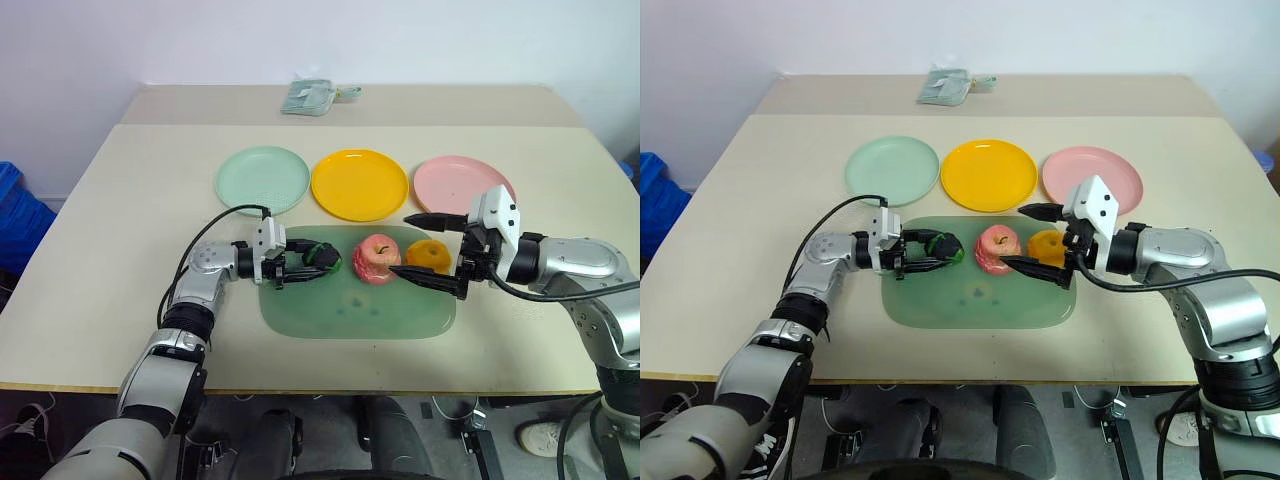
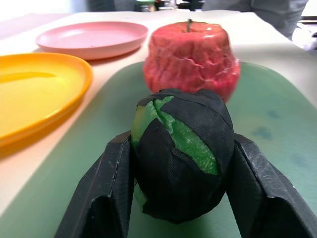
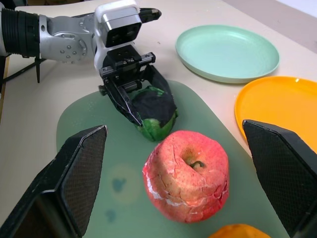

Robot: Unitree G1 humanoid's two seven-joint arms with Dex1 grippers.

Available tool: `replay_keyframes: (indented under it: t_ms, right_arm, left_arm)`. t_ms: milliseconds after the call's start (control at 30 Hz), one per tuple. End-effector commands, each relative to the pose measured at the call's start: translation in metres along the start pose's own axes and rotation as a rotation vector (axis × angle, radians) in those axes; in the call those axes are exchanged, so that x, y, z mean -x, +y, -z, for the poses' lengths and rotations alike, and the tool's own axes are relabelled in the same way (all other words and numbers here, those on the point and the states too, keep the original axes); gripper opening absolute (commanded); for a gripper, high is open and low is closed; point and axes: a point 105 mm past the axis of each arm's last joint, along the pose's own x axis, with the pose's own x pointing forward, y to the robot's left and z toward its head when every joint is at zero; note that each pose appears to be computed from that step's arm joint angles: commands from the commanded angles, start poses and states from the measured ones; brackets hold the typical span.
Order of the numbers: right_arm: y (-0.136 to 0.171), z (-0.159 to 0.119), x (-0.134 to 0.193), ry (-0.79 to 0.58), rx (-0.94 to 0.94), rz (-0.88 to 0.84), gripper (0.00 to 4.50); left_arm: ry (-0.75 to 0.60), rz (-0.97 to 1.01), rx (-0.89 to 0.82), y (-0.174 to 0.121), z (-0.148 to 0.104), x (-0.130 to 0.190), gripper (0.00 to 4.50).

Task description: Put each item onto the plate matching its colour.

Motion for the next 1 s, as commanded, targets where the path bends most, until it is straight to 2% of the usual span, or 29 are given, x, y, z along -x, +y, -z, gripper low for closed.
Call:
replay_keyframes:
  t_ms: [33, 100, 267, 400, 500, 567, 667, 800, 867, 933, 1000]
  right_arm:
    - [-0.002, -0.017, 0.003, -0.037, 0.051, 0.015, 4.5]
    - [-0.006, -0.021, 0.002, -0.053, 0.05, 0.035, 4.5]
    - [-0.039, -0.023, -0.015, -0.06, 0.084, 0.229, 4.5]
    - [-0.041, -0.026, -0.029, -0.084, 0.078, 0.235, 4.5]
    - [-0.039, -0.028, -0.033, -0.091, 0.093, 0.225, 4.5]
    - [-0.039, -0.029, -0.031, -0.092, 0.095, 0.223, 4.5]
    - [-0.038, -0.028, -0.027, -0.087, 0.097, 0.214, 4.5]
    - [-0.027, -0.021, -0.025, -0.051, 0.032, 0.153, 4.5]
    - [-0.019, -0.019, -0.025, -0.023, 0.012, 0.109, 4.5]
    - [-0.013, -0.013, -0.024, 0.043, 0.041, 0.076, 4.5]
    - [-0.014, -0.01, -0.027, 0.064, 0.038, 0.081, 4.5]
  left_arm:
    - [-0.119, -0.137, -0.013, 0.027, -0.029, 0.015, 2.7]
    - [-0.163, -0.275, -0.009, 0.048, -0.04, 0.026, 2.7]
    - [-0.118, -0.676, -0.003, 0.102, -0.045, 0.047, 2.7]
    - [-0.138, -0.804, 0.068, 0.118, -0.046, 0.052, 2.7]
    - [-0.127, -0.836, 0.051, 0.122, -0.047, 0.054, 3.59]
    - [-0.121, -0.891, 0.03, 0.127, -0.048, 0.062, 4.48]
    - [-0.159, -0.922, 0.025, 0.129, -0.053, 0.07, 4.48]
    - [-0.274, -0.69, 0.021, 0.111, -0.069, 0.055, 4.48]
    - [-0.311, -0.458, 0.029, 0.088, -0.074, 0.048, 4.48]
    - [-0.292, -0.178, 0.063, 0.053, -0.073, 0.053, 4.48]
    - [-0.248, -0.009, 0.136, 0.027, -0.07, 0.062, 4.48]
